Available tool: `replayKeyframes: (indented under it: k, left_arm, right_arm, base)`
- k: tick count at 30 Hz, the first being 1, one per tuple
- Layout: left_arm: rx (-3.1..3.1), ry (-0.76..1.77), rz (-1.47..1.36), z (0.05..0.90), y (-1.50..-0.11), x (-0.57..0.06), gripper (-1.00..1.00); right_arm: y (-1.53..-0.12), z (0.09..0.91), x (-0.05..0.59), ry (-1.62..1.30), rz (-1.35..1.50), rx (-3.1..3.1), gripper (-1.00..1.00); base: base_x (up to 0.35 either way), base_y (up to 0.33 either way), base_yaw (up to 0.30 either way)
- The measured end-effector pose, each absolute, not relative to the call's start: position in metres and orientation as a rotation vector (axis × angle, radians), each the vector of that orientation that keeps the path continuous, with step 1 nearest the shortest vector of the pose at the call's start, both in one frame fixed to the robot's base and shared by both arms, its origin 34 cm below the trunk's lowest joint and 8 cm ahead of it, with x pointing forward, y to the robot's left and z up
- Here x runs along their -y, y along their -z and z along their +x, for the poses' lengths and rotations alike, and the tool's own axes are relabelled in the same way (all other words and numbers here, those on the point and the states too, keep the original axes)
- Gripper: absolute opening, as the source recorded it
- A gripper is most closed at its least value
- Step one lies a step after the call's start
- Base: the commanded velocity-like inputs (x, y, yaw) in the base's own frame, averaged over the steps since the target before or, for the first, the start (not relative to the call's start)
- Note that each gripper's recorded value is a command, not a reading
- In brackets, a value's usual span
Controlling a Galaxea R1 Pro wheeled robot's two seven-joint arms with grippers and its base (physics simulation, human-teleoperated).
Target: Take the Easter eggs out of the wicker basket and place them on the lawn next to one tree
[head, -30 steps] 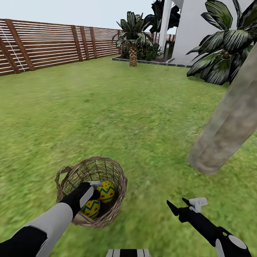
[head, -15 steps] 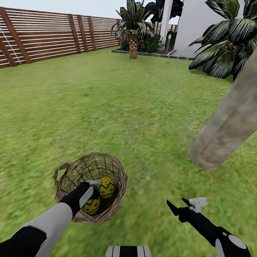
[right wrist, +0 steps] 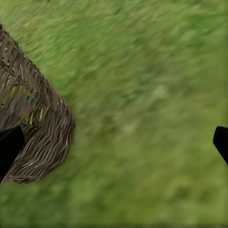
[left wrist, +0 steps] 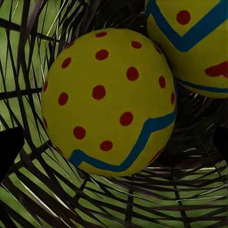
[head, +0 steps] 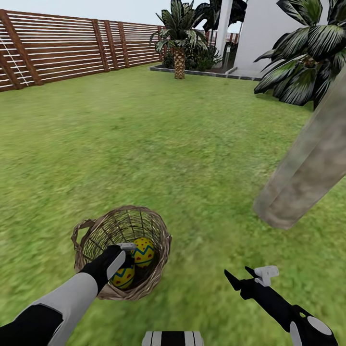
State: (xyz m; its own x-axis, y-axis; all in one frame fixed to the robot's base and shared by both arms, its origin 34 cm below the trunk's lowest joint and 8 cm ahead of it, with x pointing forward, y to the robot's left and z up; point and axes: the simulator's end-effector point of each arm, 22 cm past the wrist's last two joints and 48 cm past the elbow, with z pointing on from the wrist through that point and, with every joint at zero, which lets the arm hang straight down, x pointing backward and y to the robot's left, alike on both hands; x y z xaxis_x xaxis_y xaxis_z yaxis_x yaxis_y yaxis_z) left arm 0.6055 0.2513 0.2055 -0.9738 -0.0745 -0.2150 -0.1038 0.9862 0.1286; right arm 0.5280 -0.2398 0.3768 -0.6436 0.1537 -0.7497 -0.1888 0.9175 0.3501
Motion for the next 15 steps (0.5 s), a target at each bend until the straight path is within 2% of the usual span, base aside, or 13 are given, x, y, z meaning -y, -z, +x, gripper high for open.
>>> replayKeyframes:
  k: [15]
  left_arm:
    - [-2.924,-0.208,-0.133,0.6041,-0.205,-0.252,1.0]
  right_arm:
    - [-0.3769,0.528,0.2398,-0.508,-0.025,-2.212,1.0]
  base:
    - [0.107,0.0,0.0]
